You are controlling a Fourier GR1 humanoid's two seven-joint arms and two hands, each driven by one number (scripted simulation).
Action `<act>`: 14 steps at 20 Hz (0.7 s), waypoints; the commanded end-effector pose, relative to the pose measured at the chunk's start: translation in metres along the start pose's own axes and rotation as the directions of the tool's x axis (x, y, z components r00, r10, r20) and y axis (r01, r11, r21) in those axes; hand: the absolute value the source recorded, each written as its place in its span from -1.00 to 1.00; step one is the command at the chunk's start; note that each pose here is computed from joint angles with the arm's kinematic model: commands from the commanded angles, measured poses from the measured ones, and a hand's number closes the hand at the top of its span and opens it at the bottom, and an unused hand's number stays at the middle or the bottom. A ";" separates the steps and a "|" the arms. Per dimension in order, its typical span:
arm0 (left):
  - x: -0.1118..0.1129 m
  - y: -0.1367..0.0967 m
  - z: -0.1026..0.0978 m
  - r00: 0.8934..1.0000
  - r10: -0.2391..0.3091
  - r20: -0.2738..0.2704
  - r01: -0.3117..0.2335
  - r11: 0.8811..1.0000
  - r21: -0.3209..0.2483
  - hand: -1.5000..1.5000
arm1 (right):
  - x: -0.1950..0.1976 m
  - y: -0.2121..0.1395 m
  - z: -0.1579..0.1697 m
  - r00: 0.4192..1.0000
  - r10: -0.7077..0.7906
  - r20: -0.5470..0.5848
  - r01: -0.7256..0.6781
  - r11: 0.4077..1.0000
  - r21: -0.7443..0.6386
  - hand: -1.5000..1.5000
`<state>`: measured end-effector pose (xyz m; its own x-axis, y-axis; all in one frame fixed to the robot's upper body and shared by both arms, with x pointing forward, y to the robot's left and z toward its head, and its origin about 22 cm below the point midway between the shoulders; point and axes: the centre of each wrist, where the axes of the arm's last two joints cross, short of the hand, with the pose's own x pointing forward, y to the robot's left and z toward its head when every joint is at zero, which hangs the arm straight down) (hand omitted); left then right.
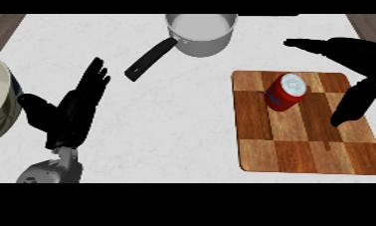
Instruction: Pick the can from the cutting board and place it in the pot
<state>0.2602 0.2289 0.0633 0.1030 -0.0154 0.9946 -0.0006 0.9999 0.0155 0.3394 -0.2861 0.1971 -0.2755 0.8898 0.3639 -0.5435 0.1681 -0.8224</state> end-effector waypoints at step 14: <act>0.001 -0.008 0.004 1.000 -0.004 0.012 0.005 1.000 -0.025 0.00 | 0.001 0.035 -0.047 0.983 0.140 -0.115 -0.130 0.987 0.095 -1.00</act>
<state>0.2639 0.2230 0.0604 0.0940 -0.0187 0.9954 0.0081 0.9998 0.0181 0.3569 -0.2599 0.1535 -0.2634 0.9363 0.2323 -0.5725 0.0421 -0.8188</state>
